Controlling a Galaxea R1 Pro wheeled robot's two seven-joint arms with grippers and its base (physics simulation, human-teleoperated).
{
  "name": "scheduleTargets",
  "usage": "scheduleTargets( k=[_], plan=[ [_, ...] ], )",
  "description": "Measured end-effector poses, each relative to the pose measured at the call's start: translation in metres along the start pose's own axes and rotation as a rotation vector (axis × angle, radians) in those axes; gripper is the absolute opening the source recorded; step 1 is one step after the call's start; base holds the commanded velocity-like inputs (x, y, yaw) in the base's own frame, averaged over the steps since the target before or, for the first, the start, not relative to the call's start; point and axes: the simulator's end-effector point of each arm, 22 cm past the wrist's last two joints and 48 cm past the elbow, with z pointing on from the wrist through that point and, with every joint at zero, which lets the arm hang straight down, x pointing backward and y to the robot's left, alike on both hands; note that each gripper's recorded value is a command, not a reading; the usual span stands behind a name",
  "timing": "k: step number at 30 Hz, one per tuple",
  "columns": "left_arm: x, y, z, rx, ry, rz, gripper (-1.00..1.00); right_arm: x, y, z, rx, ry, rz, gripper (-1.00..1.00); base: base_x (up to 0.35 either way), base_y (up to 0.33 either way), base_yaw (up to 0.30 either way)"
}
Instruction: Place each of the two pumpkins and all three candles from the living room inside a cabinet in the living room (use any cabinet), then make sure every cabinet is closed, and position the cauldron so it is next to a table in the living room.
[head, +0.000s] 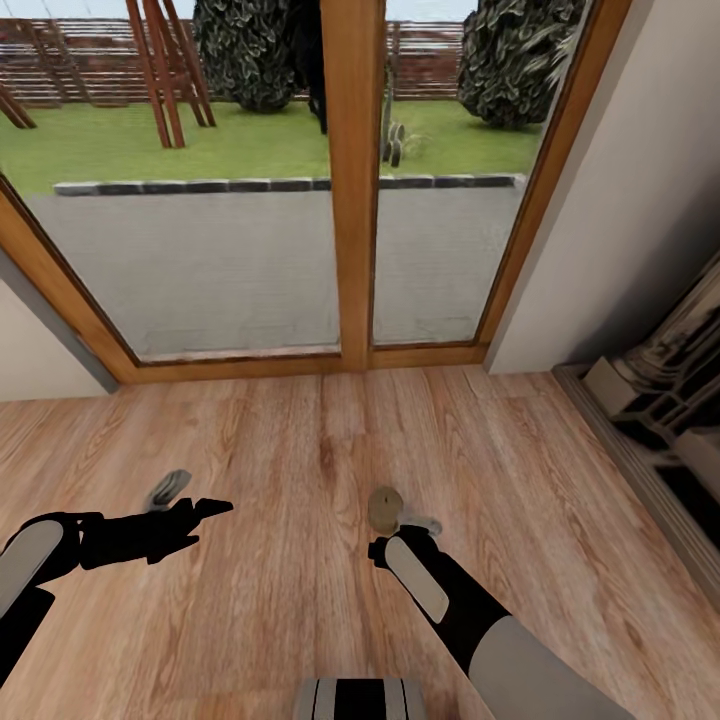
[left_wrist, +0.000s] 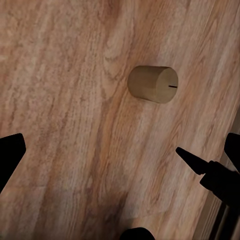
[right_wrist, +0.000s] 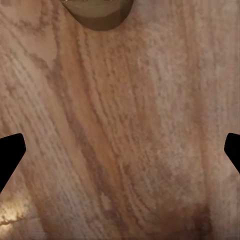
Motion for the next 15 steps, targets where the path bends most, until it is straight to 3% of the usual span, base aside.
scheduleTargets(
  k=[15],
  plan=[
    [0.0004,0.0008,0.0001,-0.002,0.002,0.001,1.0,-0.0006,-0.0003,-0.0001,0.0,-0.002,0.001,1.0,0.127,0.0,0.0]
  ],
)
